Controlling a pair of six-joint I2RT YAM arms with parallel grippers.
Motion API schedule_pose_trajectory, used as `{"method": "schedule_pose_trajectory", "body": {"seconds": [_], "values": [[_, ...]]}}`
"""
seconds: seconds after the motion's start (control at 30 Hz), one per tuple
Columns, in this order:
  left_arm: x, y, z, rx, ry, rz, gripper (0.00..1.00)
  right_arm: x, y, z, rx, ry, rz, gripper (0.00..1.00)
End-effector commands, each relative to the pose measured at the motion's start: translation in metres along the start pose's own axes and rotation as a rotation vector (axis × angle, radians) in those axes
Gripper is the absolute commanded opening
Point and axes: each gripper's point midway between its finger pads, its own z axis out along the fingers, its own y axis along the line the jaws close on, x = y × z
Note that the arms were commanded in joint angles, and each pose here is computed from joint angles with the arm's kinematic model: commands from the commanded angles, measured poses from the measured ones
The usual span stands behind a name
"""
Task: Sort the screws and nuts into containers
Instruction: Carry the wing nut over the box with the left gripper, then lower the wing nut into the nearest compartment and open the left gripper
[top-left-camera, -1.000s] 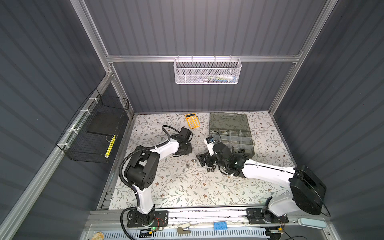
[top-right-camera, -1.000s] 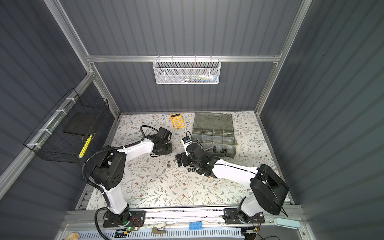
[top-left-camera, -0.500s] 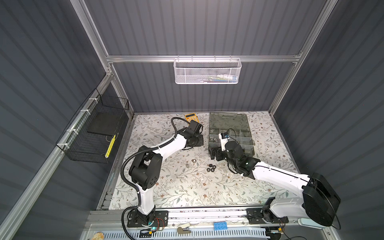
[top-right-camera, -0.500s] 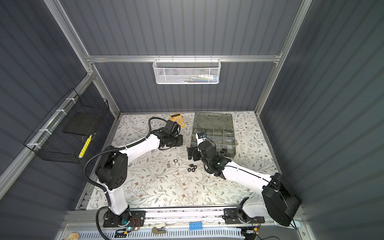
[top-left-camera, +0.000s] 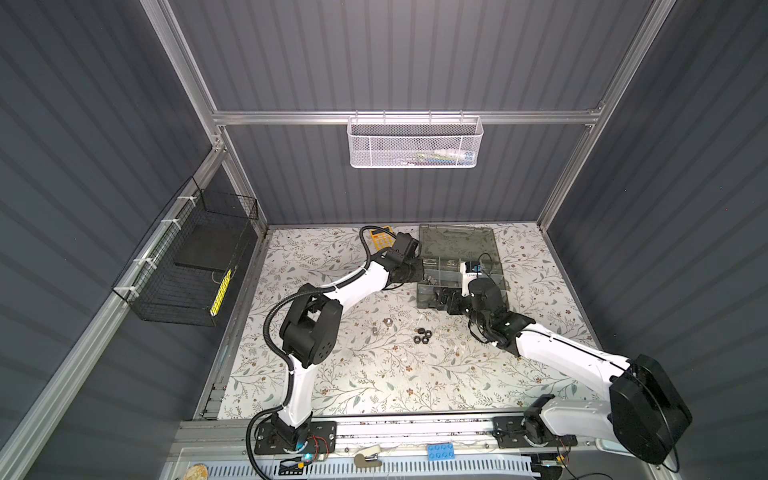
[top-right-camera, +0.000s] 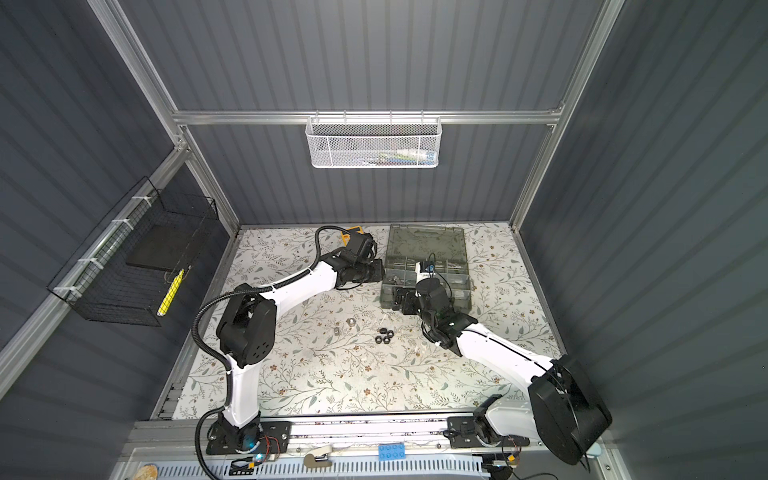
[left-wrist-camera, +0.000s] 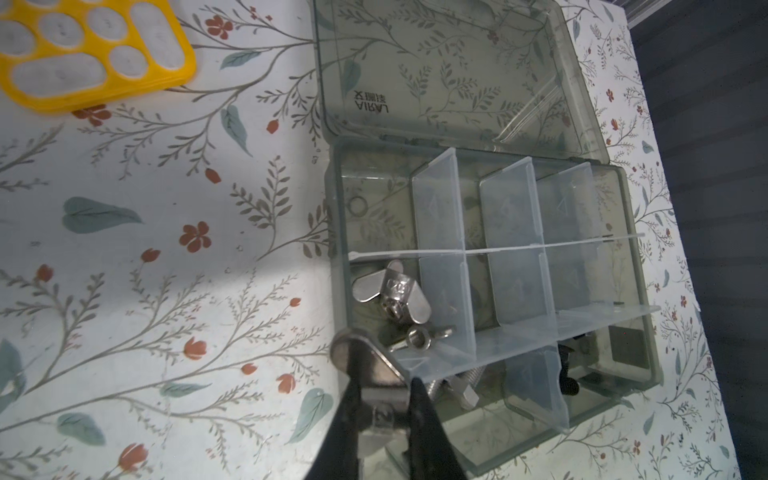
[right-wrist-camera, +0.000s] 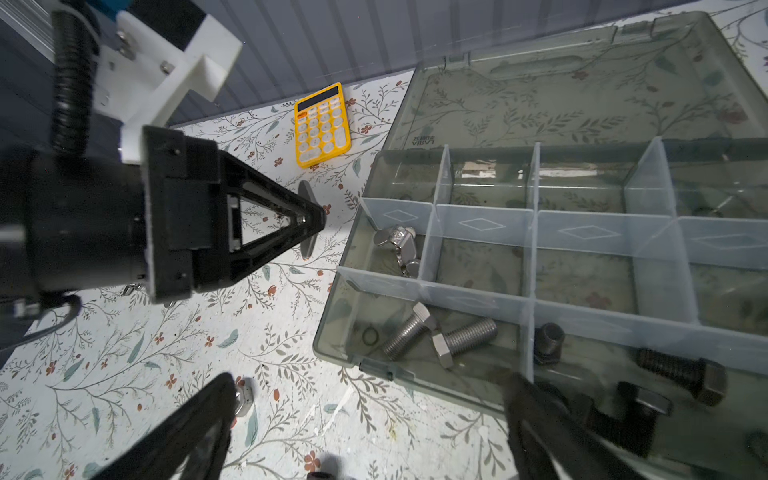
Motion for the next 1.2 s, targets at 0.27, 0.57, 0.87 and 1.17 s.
{"method": "schedule_pose_trajectory", "body": {"seconds": [0.27, 0.57, 0.87, 1.17], "values": [[0.001, -0.024, 0.035, 0.056, 0.002, 0.013, 0.20, 0.000, 0.002, -0.001, -0.038, 0.006, 0.046, 0.99], [0.013, -0.018, 0.048, 0.043, 0.028, 0.008, 0.23, 0.001, 0.002, -0.001, -0.046, 0.010, 0.055, 0.99], [0.019, -0.017, 0.042, 0.040, 0.039, 0.006, 0.33, 0.001, 0.001, 0.000, -0.047, 0.011, 0.059, 0.99], [0.014, -0.015, 0.026, 0.023, 0.013, 0.016, 0.41, 0.002, 0.002, 0.000, -0.051, 0.017, 0.062, 0.99]]}}
